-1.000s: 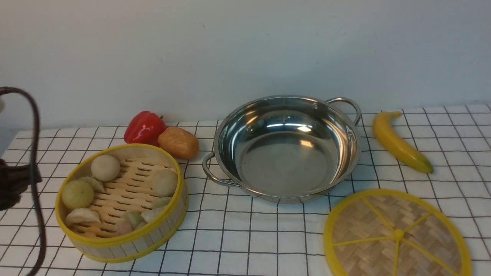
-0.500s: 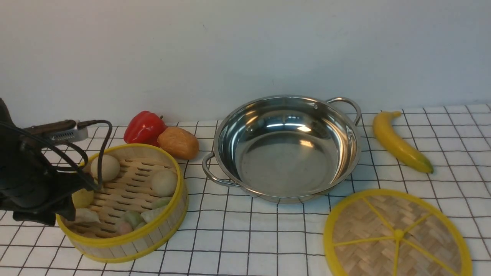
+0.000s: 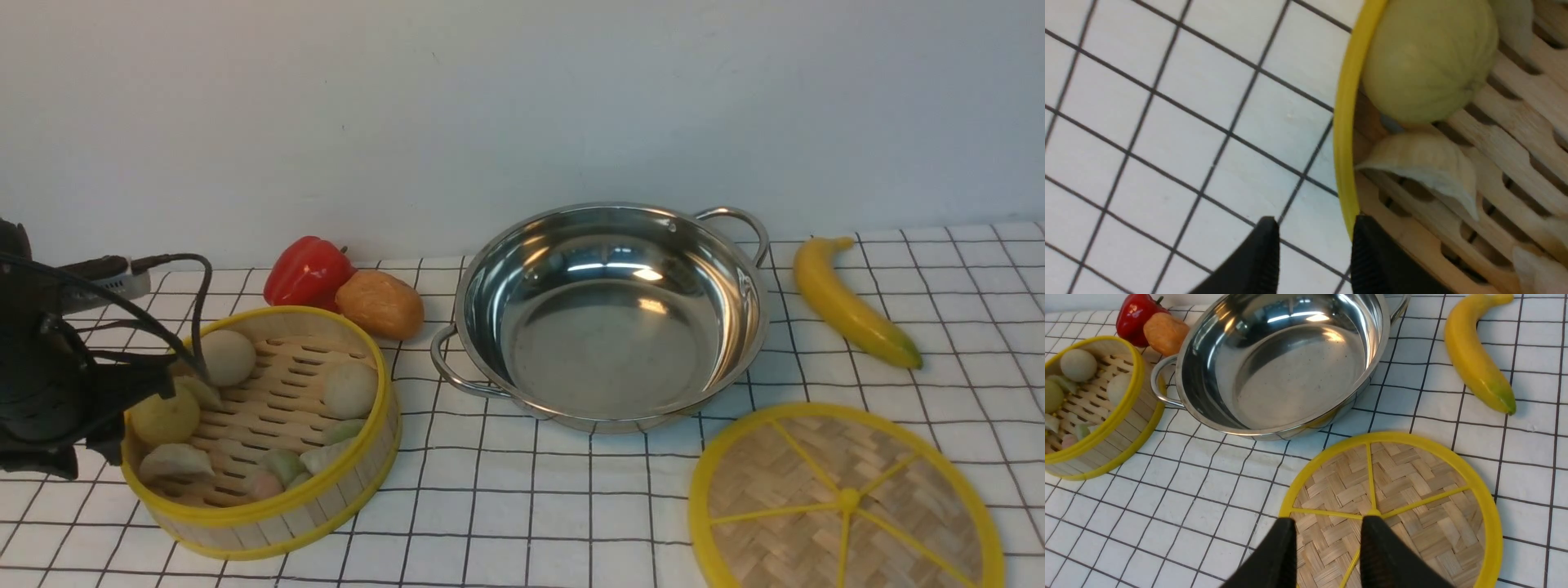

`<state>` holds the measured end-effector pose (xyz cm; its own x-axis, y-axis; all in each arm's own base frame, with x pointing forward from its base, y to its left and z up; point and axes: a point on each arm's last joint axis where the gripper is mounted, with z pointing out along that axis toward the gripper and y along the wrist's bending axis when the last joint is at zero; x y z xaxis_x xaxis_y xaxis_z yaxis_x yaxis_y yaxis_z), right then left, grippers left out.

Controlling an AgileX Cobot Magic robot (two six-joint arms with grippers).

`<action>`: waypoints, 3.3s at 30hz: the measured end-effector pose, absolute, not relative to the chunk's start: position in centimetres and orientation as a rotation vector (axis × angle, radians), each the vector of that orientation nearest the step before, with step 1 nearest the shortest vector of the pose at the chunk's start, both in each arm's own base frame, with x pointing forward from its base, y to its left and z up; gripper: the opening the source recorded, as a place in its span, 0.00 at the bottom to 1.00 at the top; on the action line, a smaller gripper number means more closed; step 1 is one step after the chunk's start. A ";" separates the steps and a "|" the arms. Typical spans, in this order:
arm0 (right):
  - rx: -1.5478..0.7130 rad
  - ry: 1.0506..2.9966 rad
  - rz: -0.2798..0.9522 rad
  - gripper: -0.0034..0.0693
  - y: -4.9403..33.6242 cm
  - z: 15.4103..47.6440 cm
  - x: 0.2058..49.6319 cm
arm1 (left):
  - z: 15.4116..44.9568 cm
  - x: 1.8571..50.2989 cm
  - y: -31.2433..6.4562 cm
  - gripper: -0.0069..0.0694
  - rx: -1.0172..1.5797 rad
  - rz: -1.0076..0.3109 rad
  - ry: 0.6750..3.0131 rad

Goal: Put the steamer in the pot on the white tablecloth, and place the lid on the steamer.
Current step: 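Grasp the rim of the steamer basket holding the buns with the left gripper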

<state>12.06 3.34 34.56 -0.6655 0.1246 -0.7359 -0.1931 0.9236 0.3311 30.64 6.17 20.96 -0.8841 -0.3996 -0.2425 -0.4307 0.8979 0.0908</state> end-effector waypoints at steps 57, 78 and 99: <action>-0.048 2.247 0.490 0.38 3.3 34.6 12.1 | 16.0 33.2 6.6 0.14 -0.670 0.199 2.837; -0.048 2.247 0.490 0.38 3.3 34.6 12.1 | 20.4 29.2 11.8 0.14 -0.626 0.247 2.901; -0.051 2.253 0.492 0.38 3.4 34.5 12.0 | 21.8 29.8 11.0 0.15 -0.549 0.096 2.946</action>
<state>12.02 3.36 34.51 -0.6704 0.1222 -0.7319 -0.1939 0.9232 0.3317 29.79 11.02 21.76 -0.9230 -0.3536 -0.1520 -0.3627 0.9312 0.0364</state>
